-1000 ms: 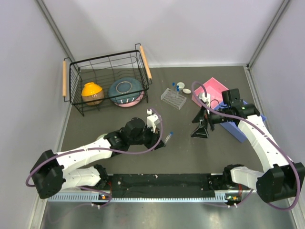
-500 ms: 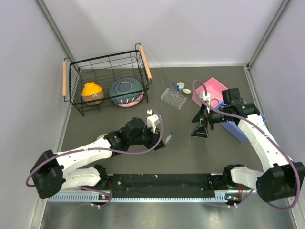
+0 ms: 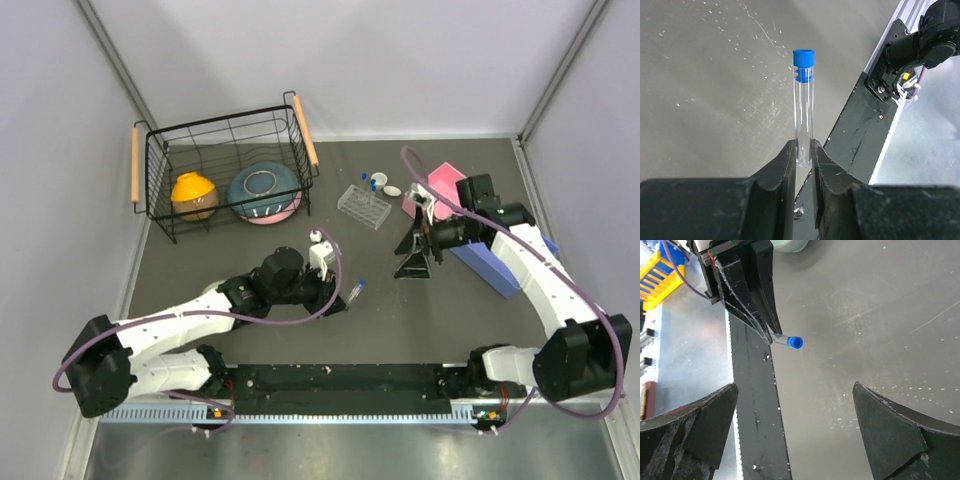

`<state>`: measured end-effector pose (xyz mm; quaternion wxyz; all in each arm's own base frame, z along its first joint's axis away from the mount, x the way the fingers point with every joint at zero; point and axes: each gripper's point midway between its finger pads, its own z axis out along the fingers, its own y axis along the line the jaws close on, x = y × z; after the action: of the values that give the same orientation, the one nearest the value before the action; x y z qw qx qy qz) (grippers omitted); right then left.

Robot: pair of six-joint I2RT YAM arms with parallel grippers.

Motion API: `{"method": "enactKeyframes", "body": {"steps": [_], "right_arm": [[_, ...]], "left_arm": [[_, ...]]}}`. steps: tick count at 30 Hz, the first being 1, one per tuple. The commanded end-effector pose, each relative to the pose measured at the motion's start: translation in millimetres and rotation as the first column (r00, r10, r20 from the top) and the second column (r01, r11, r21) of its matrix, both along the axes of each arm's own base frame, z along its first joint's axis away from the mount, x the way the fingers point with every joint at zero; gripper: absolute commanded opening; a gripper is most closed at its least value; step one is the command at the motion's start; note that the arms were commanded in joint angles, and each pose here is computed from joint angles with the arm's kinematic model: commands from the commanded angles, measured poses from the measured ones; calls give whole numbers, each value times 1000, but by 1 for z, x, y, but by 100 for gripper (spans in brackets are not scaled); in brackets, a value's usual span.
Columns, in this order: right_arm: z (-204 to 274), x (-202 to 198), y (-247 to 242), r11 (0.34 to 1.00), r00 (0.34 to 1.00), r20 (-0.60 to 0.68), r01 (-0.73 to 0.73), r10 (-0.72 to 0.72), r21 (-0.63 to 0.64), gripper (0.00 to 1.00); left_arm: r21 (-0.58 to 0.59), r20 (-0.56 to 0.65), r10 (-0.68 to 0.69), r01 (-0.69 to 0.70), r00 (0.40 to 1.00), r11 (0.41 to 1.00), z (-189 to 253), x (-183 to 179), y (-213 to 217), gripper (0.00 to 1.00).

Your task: Organize the chemistry lab equipment

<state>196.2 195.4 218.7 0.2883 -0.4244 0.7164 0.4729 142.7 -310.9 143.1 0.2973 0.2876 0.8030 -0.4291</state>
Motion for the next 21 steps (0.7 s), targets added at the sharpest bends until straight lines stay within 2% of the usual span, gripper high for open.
{"method": "enactKeyframes", "body": {"steps": [1,8,13,19,21], "right_arm": [[12,9,17,999,997,-80,-16,20,45,99],[1,10,39,998,973,-226,-47,54,38,99],[-9,-3,57,993,953,-280,-115,118,28,97],[-19,-10,68,988,936,-320,-151,145,6,90],[-20,-10,70,987,932,-330,-158,151,6,84]], "left_arm": [[-70,51,-42,45,998,996,22,-2,-9,13],[-103,59,-50,56,997,993,34,-1,-16,13],[-118,65,-60,67,996,991,42,1,-23,13],[-134,81,-61,71,995,988,53,3,-28,13],[-135,83,-58,69,995,989,54,5,-29,13]]}}
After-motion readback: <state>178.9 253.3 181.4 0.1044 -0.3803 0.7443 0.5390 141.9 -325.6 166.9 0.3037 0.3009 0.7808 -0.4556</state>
